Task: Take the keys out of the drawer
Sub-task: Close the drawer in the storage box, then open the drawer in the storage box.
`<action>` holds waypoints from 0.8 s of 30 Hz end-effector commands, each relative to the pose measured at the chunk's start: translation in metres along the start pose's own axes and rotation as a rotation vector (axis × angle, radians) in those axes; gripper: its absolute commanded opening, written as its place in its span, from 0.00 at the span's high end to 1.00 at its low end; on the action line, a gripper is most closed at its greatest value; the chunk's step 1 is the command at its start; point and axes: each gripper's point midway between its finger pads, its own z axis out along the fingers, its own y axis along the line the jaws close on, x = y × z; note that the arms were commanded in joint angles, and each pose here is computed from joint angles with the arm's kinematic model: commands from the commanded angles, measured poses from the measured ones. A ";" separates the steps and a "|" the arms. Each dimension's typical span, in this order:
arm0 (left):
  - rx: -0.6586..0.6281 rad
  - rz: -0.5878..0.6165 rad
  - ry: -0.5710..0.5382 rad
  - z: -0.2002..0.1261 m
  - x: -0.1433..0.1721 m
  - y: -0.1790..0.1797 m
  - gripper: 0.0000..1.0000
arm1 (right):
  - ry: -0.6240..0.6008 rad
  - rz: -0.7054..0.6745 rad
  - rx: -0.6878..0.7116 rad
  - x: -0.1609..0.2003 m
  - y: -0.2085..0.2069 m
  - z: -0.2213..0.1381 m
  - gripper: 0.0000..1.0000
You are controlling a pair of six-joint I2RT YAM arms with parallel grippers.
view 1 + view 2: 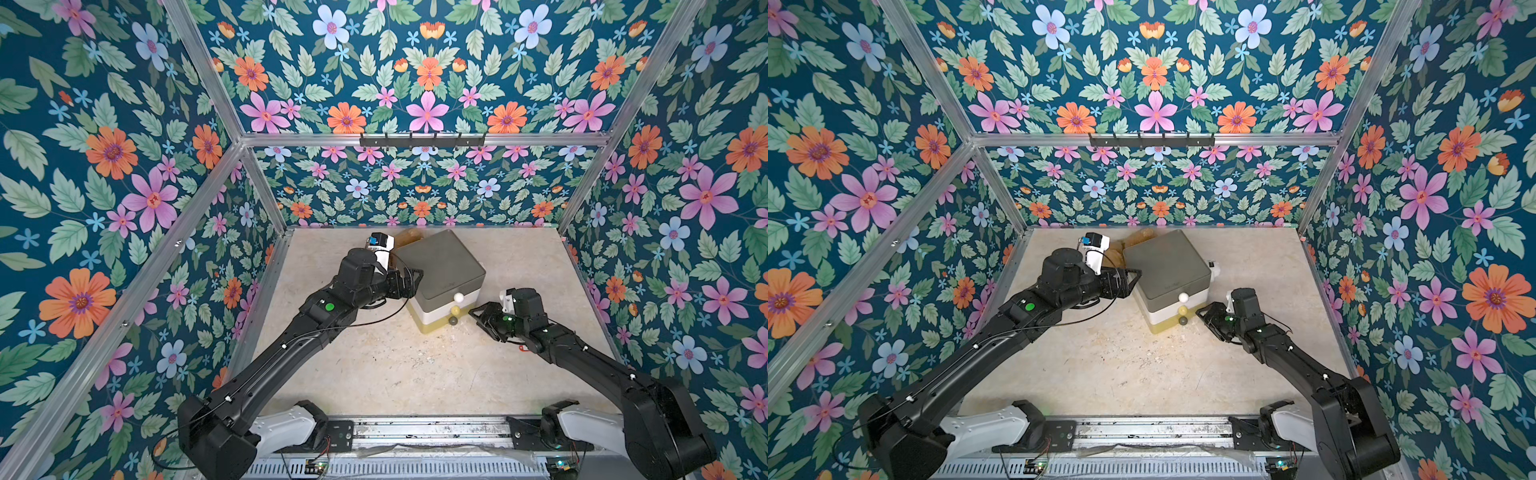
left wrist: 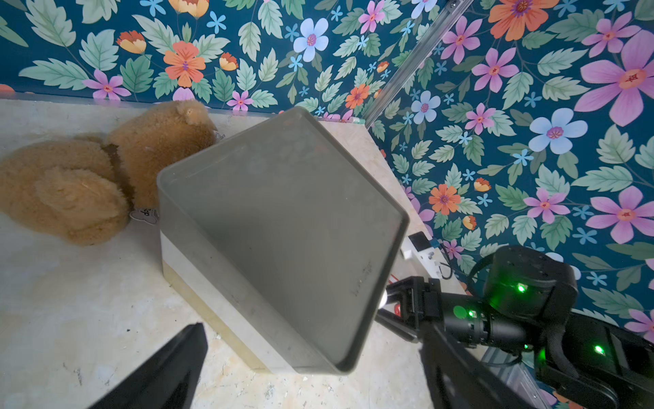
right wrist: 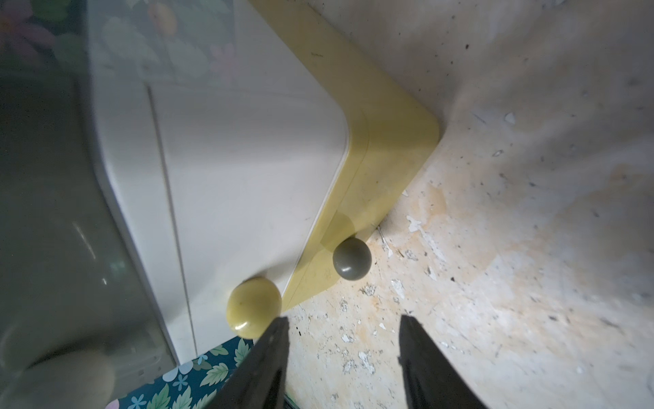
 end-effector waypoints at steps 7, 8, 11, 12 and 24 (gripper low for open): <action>0.130 -0.011 0.035 0.034 -0.023 -0.018 0.00 | 0.035 0.003 -0.086 0.009 0.003 0.005 0.45; 0.142 -0.017 0.039 0.038 -0.023 -0.020 0.01 | 0.048 0.006 -0.101 0.011 0.004 0.007 0.45; 0.170 -0.036 0.047 0.048 -0.023 -0.023 0.01 | 0.083 0.015 -0.138 0.014 0.008 0.014 0.46; 0.179 -0.042 0.047 0.050 -0.023 -0.024 0.01 | 0.092 0.017 -0.144 0.015 0.009 0.016 0.46; 0.231 -0.112 0.078 0.070 -0.009 -0.026 0.01 | 0.162 0.037 -0.176 0.020 0.007 0.044 0.48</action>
